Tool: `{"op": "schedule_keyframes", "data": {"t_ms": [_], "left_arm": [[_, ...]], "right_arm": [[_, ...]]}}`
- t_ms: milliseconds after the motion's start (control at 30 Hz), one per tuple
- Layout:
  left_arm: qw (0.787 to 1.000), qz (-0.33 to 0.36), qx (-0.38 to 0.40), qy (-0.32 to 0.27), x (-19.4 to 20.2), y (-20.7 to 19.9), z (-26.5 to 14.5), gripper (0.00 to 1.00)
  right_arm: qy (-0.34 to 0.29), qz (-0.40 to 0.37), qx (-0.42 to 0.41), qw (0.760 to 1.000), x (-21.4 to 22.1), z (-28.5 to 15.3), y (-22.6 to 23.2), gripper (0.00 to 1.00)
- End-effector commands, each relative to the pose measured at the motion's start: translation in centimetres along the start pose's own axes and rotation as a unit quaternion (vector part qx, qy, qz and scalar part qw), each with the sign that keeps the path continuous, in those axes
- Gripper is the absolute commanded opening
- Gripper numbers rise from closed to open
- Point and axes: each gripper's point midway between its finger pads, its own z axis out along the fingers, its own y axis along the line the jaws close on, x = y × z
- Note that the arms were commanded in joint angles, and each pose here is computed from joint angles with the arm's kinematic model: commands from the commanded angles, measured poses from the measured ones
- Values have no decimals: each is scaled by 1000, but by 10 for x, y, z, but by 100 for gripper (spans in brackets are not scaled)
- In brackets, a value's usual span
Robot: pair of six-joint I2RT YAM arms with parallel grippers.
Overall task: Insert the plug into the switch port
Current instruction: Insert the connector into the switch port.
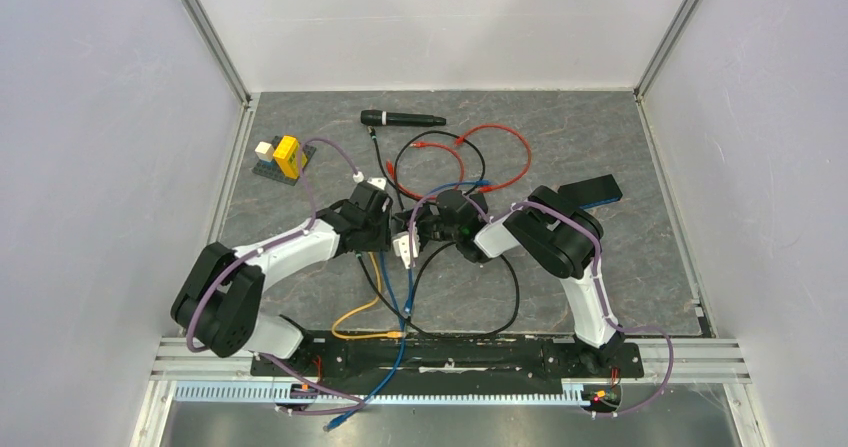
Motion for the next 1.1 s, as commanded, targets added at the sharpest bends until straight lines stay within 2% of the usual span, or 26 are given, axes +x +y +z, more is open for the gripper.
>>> {"op": "schedule_keyframes", "data": {"t_ms": [0, 167, 267, 467, 567, 733, 867, 1067], "left_arm": [[998, -34, -6, -51, -29, -3, -22, 47], [993, -70, -17, -92, -48, 3, -46, 48], [986, -109, -44, -115, -61, 23, -60, 49], [962, -247, -80, -87, -63, 92, -56, 42], [952, -290, -73, -60, -56, 112, -45, 40], [950, -308, -47, -11, -43, 115, -27, 42], [950, -311, -32, 3, -37, 113, -12, 43], [952, -303, -42, 23, -29, 119, 0, 38]], "right_arm": [[-22, -4, -14, 1000, -6, 8, -2, 0], [-19, -7, -32, 999, -4, 14, 1, 0], [-12, -1, -34, 999, -1, 18, -1, 0], [-4, -1, -39, 999, 3, 22, 0, 0], [-9, -8, -53, 999, 1, 24, 3, 0], [-13, -19, -83, 996, 0, 27, 12, 0], [-12, -24, -98, 995, 1, 29, 16, 0], [-15, -28, -108, 994, -1, 30, 18, 0]]}}
